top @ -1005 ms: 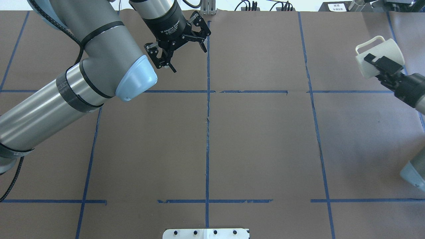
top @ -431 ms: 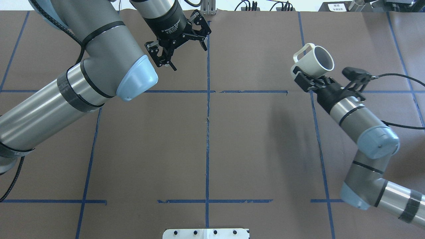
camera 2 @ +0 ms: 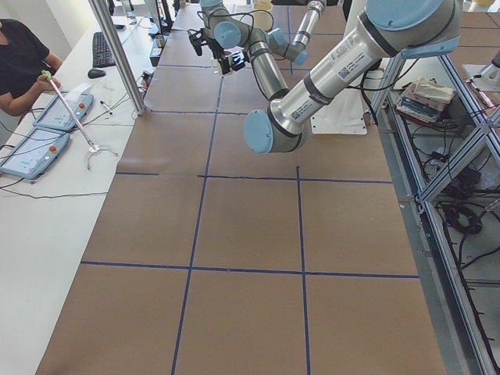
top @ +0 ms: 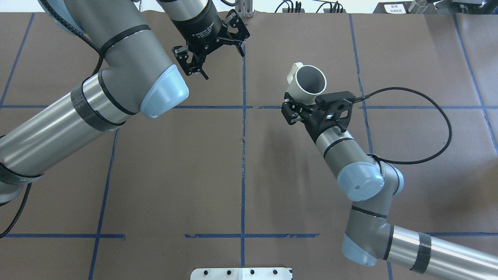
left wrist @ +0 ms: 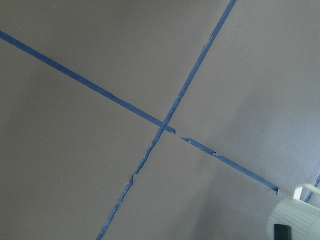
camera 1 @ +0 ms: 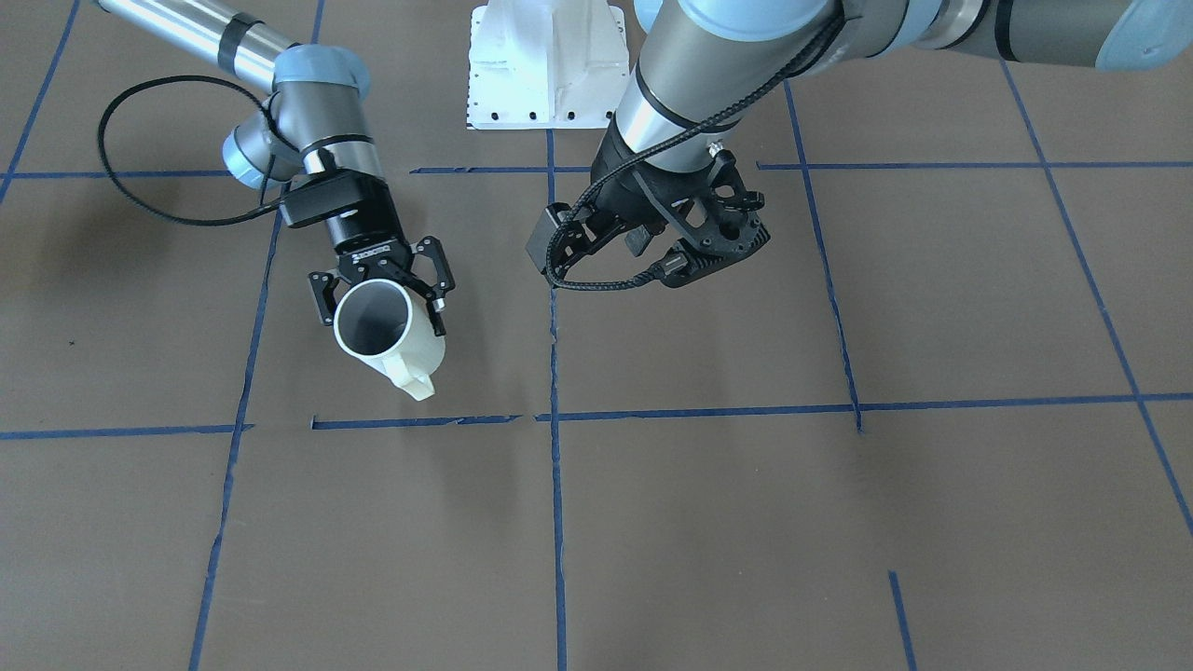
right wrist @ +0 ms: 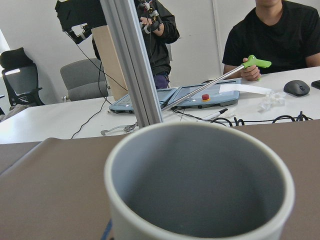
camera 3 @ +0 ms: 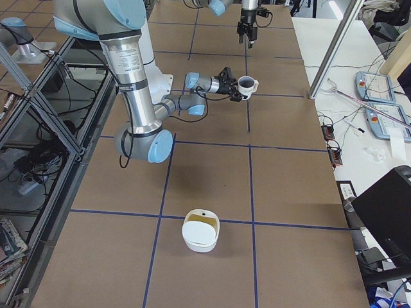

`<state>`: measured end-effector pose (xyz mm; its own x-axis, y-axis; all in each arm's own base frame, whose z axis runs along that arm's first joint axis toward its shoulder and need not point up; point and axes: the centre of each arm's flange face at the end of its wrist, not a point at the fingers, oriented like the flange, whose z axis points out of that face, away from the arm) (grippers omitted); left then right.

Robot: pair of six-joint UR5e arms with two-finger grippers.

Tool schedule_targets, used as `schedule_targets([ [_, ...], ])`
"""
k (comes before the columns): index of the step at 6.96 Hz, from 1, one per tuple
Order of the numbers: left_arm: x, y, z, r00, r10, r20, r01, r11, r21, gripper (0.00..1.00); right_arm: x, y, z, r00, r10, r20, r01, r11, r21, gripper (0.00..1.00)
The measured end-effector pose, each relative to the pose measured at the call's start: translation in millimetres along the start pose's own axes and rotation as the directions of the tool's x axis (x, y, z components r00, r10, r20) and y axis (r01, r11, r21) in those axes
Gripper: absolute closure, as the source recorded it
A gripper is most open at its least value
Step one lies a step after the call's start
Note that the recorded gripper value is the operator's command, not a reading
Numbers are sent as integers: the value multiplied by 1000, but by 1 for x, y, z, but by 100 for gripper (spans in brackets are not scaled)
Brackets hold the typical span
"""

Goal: Left arm hands cup to right arm to dump lemon

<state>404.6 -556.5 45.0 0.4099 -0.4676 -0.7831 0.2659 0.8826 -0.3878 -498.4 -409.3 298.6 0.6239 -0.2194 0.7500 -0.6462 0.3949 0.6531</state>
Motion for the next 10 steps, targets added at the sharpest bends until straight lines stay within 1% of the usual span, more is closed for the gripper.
schedule_targets([
  [1, 6, 2, 2, 1000, 18, 1, -18, 1000, 12, 0, -36, 3, -4, 997, -77, -8, 77, 997, 0, 97],
  [2, 11, 5, 8, 999, 39, 11, -39, 999, 20, 3, -64, 2, -7, 989, -149, -21, 149, 989, -5, 96],
  [3, 15, 12, 20, 998, 53, 26, -54, 998, 35, 4, -87, -1, -7, 980, -193, -42, 193, 981, -10, 96],
  [5, 16, 29, 40, 996, 72, 49, -75, 996, 46, 8, -109, -6, -8, 971, -228, -66, 228, 974, -12, 96],
  [6, 15, 33, 44, 996, 75, 55, -78, 996, 45, 14, -112, -8, -7, 970, -233, -70, 232, 973, -12, 96],
  [7, 14, 37, 48, 995, 77, 62, -80, 996, 46, 27, -113, -9, -6, 968, -238, -75, 238, 971, -14, 96],
  [8, 11, 42, 54, 994, 80, 72, -84, 995, 49, 37, -114, -12, -4, 966, -244, -82, 243, 970, -15, 96],
  [9, 10, 44, 56, 994, 79, 78, -83, 995, 51, 45, -113, -14, -3, 965, -246, -87, 246, 969, -14, 96],
  [10, 9, 45, 56, 994, 78, 82, -82, 995, 52, 62, -112, -16, -1, 965, -247, -91, 246, 969, -13, 96],
])
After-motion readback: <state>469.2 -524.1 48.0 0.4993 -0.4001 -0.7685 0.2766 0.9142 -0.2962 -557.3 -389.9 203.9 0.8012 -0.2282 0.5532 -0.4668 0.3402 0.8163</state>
